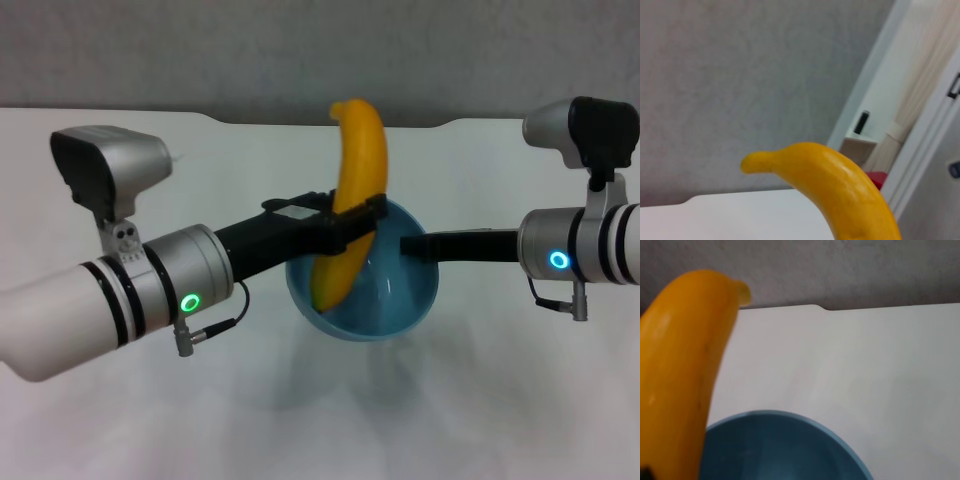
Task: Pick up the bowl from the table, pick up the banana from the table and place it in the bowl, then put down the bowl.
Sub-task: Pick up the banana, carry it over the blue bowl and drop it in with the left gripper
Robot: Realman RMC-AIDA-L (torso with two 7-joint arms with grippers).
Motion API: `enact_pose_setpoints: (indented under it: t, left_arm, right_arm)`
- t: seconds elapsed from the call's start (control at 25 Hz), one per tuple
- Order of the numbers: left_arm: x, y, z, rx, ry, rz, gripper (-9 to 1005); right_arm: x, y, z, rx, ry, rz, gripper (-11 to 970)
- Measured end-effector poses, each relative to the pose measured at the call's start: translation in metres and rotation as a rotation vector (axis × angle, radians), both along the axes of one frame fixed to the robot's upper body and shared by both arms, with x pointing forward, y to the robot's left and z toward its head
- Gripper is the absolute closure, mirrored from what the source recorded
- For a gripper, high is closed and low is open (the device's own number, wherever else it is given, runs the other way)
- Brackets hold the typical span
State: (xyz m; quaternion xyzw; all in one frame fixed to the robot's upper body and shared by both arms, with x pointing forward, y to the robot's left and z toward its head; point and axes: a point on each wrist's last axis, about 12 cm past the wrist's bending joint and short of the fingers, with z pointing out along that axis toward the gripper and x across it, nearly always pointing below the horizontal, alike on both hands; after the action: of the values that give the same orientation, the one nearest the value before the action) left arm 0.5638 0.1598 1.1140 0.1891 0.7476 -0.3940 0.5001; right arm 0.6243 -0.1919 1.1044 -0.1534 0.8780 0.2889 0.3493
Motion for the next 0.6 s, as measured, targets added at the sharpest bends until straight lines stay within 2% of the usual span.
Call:
enact_pose_setpoints:
  t: [0.44, 0.6]
  left_arm:
    - [-0.0016, -0.0034, -0.0028, -0.012, -0.014, -0.012, 408]
    - [-0.0007, 0.0011, -0.0029, -0.024, -0.006, 0.006, 222]
  right_arm:
    - [-0.0002, -0.001, -0.0017, -0.003, 0.006, -0.002, 923]
    - [-0.0014, -0.001, -0.0031, -0.002, 0.018, 0.001, 923]
